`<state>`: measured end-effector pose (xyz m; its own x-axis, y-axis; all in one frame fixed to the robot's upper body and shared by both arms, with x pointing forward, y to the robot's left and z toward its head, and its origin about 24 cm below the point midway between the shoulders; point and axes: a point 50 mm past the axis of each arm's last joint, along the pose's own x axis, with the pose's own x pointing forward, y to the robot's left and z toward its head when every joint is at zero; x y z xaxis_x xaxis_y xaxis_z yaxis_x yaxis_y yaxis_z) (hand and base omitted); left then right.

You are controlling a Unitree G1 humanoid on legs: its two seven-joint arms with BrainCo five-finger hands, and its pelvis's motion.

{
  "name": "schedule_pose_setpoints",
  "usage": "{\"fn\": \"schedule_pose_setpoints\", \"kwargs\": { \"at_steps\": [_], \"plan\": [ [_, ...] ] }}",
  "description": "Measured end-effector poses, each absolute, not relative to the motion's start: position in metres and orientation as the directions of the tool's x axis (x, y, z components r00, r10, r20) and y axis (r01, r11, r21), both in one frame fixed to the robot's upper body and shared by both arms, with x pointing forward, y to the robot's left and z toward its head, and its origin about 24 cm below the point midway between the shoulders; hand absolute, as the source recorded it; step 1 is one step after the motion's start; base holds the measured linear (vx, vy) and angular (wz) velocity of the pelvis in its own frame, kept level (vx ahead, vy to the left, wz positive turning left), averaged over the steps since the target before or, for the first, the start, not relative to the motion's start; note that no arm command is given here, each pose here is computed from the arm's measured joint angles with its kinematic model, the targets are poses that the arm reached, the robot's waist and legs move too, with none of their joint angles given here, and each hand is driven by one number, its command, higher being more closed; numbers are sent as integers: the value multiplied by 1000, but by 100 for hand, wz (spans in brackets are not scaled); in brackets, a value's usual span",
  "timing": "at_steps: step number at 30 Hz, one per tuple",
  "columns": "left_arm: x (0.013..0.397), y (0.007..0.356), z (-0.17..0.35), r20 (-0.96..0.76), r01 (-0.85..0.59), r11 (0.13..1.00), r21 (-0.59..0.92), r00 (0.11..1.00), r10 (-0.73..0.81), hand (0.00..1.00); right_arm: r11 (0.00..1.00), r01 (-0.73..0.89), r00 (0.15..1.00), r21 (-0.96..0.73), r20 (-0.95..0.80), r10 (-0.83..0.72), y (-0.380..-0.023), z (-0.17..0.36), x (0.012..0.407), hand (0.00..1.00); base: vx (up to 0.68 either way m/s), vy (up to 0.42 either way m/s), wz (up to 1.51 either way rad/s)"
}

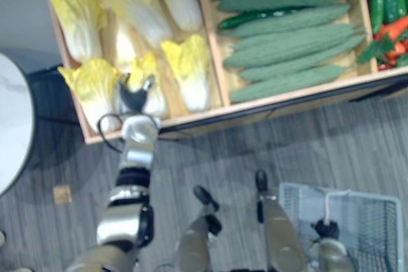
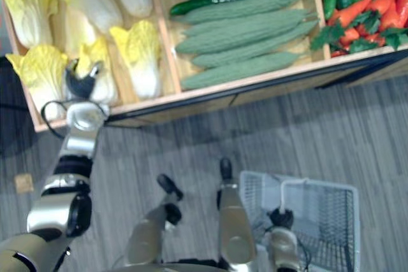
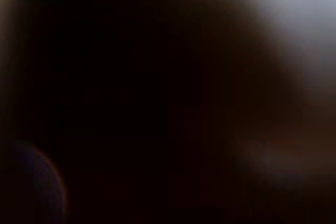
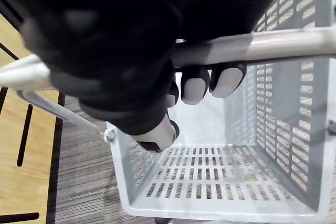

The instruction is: Pick vegetable in the basket

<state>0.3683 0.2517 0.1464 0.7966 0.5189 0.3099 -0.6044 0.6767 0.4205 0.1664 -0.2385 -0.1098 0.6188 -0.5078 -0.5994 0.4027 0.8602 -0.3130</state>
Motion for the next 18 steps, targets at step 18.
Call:
{"fn": "schedule_pose_setpoints", "kwargs": {
  "at_steps": [18],
  "plan": [
    [383,216,173,374,-513,700,497,854,361,100,878,394,631,-272,-615,-473,-230,-111,168,100,34,-14,2]
  ]
}}
